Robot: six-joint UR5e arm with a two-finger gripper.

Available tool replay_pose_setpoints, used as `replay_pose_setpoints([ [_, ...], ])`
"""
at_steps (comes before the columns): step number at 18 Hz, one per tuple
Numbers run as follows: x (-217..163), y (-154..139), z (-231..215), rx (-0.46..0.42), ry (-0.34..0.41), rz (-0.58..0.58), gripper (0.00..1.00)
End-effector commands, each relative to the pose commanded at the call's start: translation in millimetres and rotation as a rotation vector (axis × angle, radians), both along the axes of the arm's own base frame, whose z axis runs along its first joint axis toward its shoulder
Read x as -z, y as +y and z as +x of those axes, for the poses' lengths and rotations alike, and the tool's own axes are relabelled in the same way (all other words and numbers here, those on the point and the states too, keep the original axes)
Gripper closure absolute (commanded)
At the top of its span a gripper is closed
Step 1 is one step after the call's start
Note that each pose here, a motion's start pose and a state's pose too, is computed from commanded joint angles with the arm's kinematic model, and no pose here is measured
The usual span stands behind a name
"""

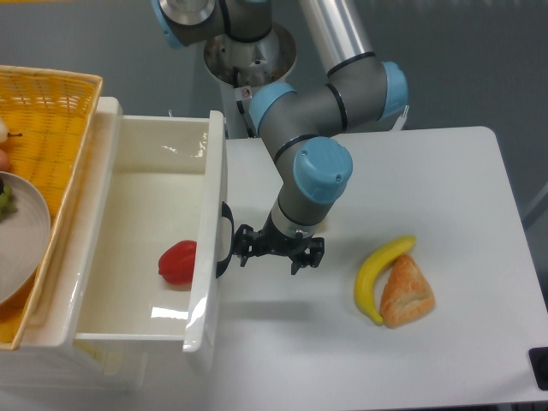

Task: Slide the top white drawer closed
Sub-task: 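Push the drawer front with the gripper, sliding the drawer shut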

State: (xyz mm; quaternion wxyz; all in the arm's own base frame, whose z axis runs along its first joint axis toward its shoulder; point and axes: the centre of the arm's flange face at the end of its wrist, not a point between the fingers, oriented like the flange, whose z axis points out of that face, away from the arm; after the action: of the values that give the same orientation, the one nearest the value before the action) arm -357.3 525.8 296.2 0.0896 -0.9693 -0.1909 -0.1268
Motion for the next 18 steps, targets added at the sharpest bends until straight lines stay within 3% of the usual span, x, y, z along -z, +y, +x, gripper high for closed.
replay_pose_setpoints([
  [18, -7, 16, 32, 0.045, -0.010, -0.003, 0.00],
])
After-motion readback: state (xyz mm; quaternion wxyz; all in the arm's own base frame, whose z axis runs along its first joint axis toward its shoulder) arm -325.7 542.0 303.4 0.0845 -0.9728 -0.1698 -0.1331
